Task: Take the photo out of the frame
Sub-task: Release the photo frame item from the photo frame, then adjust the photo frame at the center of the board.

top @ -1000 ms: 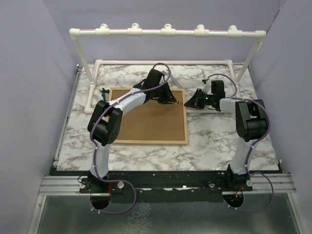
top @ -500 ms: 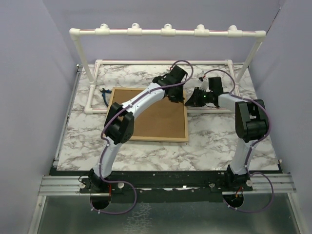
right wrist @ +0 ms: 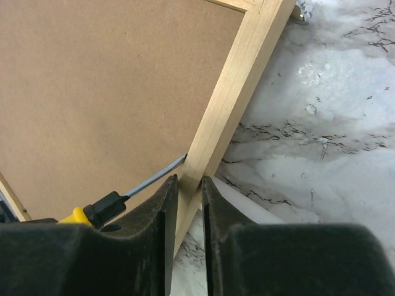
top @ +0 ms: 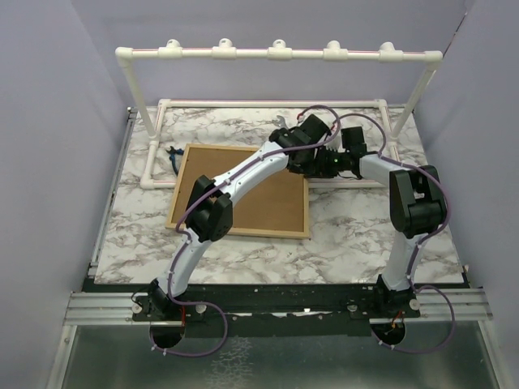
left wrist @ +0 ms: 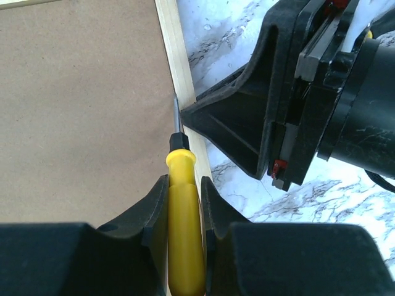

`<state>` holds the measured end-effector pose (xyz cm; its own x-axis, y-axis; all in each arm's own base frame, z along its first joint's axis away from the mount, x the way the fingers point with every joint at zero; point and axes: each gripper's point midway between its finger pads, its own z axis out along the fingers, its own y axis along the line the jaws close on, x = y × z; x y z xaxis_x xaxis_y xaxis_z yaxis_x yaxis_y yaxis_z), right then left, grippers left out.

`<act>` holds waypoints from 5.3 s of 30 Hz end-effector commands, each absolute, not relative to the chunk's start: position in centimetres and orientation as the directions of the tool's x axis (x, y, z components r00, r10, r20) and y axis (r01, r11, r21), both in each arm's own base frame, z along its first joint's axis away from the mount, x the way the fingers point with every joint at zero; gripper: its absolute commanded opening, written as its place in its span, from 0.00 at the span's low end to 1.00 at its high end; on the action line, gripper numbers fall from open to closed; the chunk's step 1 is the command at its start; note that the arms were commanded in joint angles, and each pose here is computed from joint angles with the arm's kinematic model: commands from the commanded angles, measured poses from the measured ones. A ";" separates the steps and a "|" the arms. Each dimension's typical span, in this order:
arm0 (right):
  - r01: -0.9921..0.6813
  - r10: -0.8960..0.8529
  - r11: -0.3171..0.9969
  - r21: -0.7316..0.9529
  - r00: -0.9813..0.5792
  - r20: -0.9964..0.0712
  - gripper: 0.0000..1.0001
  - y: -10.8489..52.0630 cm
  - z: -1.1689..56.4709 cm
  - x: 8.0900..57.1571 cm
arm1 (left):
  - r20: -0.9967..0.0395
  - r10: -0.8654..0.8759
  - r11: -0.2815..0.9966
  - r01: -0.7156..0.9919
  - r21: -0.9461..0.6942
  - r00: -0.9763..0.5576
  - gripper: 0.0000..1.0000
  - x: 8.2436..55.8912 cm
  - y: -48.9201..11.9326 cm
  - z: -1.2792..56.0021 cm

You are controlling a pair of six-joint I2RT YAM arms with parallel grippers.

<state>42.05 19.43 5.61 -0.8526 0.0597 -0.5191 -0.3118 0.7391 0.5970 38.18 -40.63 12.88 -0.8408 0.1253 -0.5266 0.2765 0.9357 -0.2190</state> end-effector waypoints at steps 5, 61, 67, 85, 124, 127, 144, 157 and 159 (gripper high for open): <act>-0.402 0.011 0.685 0.608 -0.829 -0.560 0.44 23.1 8.5 38.1 | -0.527 0.108 0.840 0.361 -0.405 -0.843 0.00 33.6 -46.7 15.7; -0.225 0.071 0.877 0.424 -0.814 -0.577 0.49 19.0 6.2 34.6 | -0.766 -0.334 0.917 0.000 -0.400 -0.549 0.00 27.9 -16.0 26.6; -0.228 0.066 0.844 0.485 -0.854 -0.517 0.48 20.3 4.7 33.9 | -0.763 -0.336 0.915 0.002 -0.405 -0.552 0.00 27.9 -16.0 26.6; -0.009 0.128 0.968 0.250 -0.840 -0.527 0.19 10.8 3.7 35.1 | -0.753 -0.333 0.913 0.004 -0.407 -0.567 0.00 27.7 -16.1 25.9; -0.759 -0.398 0.626 0.177 -0.506 -0.765 0.60 33.1 10.7 28.0 | -0.687 -0.363 0.907 -0.071 -0.414 -0.629 0.00 29.2 -13.2 21.8; -0.795 -0.474 0.592 0.129 -0.473 -0.743 0.60 34.5 9.6 27.3 | -0.674 -0.383 0.898 -0.085 -0.431 -0.632 0.00 29.5 -12.4 21.6; -0.821 -0.662 0.571 0.001 -0.461 -0.591 0.43 32.3 3.9 22.6 | -0.644 -0.392 0.886 -0.083 -0.456 -0.657 0.00 29.6 -11.3 20.4; -0.745 -0.636 0.667 0.015 -0.580 -0.509 0.41 28.7 1.2 20.2 | -0.610 -0.404 0.870 -0.079 -0.487 -0.682 0.00 29.4 -11.9 19.1; -0.719 -0.615 0.695 -0.005 -0.591 -0.523 0.42 28.2 1.6 20.6 | -0.598 -0.410 0.863 -0.080 -0.499 -0.689 0.00 29.3 -12.2 18.9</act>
